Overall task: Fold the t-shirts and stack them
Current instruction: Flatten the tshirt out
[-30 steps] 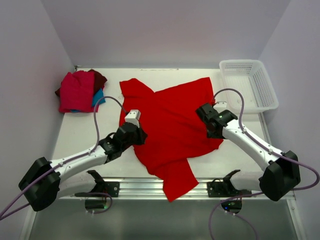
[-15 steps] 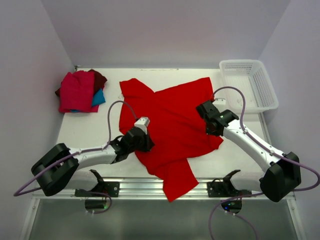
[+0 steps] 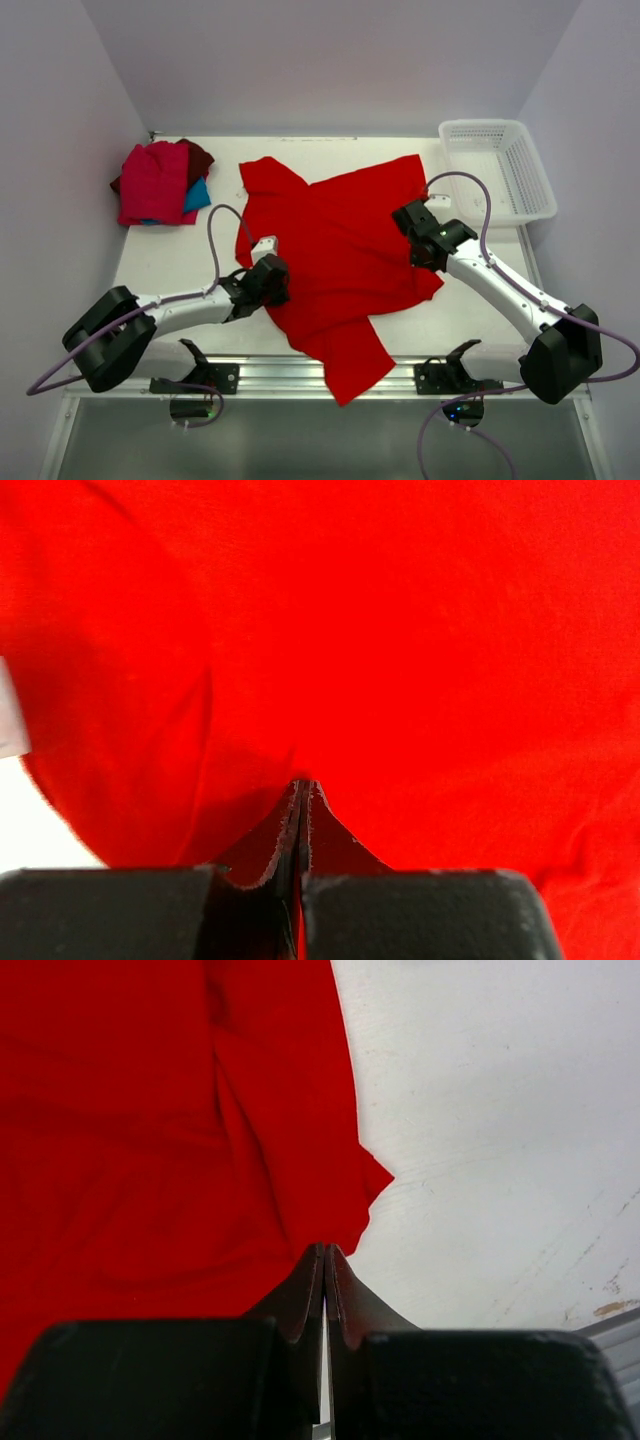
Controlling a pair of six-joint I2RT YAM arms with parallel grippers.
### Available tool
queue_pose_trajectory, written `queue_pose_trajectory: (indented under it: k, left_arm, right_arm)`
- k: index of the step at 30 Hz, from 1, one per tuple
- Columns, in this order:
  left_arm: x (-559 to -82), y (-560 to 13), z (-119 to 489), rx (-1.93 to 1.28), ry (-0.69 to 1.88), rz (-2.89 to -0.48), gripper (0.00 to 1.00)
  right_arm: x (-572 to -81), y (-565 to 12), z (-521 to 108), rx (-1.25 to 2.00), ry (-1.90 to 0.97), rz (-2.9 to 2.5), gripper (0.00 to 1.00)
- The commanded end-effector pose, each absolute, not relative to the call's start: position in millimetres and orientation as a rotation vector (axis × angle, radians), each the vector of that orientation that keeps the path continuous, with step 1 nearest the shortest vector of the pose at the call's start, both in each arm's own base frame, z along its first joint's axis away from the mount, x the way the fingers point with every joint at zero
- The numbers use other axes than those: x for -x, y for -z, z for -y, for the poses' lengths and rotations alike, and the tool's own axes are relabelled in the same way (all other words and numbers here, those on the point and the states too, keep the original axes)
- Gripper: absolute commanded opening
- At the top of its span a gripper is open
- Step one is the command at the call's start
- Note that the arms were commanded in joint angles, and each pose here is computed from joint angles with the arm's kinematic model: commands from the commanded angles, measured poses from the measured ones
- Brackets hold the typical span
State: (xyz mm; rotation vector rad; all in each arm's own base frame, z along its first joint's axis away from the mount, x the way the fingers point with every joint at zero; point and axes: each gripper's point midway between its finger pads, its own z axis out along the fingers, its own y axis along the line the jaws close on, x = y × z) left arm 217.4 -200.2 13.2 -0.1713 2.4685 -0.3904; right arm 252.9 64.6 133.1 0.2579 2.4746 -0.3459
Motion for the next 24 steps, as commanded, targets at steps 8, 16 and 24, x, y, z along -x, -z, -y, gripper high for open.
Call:
queue_pose_trajectory:
  k: [8,16,24]
  left_arm:
    - [-237.8,-1.1,95.0,0.459,0.060,-2.499,0.00]
    - [-285.3,-17.2,78.0,0.501,0.070,-2.464,0.00]
    - [-282.9,-11.7,91.4,0.447,0.170,-2.477,0.00]
  right_arm:
    - [-261.3,-120.8,-66.7,-0.261,0.350,-2.452,0.00]
    - [-259.7,-73.1,-99.8,-0.210,0.156,-2.570,0.11]
    - [-221.4,-61.0,-218.7,0.024,-0.689,-2.609,0.36]
